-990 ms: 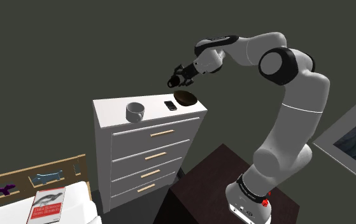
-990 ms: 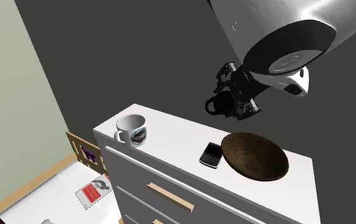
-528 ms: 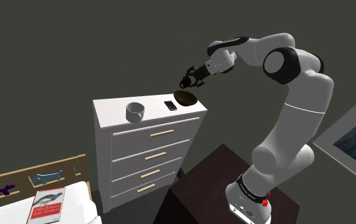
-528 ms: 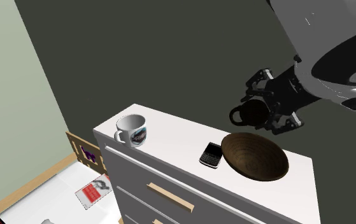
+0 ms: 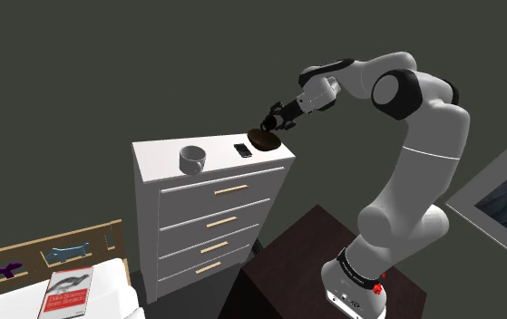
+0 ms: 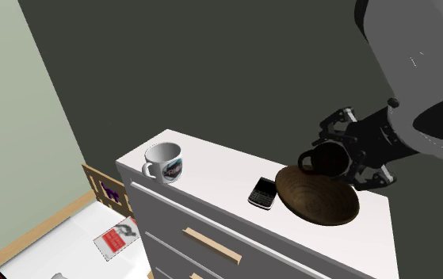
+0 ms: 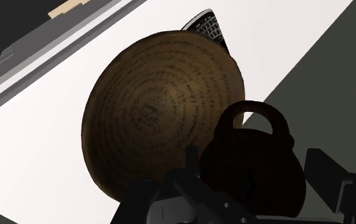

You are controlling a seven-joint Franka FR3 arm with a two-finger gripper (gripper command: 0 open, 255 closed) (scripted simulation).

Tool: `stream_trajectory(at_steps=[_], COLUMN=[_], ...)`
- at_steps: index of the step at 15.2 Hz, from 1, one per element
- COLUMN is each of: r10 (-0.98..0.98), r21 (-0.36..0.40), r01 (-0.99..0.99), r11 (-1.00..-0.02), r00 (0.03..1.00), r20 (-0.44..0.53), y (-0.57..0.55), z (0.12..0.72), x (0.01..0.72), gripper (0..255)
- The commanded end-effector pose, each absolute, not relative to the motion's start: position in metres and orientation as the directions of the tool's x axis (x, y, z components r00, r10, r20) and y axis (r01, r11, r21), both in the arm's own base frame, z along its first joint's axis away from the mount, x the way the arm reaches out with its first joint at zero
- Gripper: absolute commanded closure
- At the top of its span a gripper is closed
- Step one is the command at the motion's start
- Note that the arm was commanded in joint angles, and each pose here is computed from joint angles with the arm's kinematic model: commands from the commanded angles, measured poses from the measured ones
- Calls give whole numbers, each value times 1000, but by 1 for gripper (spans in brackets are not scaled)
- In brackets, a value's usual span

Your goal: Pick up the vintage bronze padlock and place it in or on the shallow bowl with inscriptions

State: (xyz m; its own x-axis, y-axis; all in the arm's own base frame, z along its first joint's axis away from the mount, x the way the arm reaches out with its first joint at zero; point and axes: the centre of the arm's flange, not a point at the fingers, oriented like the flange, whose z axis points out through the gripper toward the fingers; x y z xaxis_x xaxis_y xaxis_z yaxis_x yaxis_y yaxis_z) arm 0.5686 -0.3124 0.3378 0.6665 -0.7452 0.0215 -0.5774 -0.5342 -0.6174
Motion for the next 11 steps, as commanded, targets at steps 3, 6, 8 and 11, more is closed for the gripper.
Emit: stream_trajectory(at_steps=[3, 6, 8, 11], r10=[-745, -745, -745, -745], r21=[-618, -618, -618, -618], r01=[-577, -577, -577, -577], r11=[-534, -534, -534, -534], r00=[667, 667, 667, 667], r20=[22, 22, 22, 22], y=[-313, -313, -313, -313], z=[317, 301, 290, 288], x=[568, 568, 568, 568], gripper=[255, 255, 255, 255])
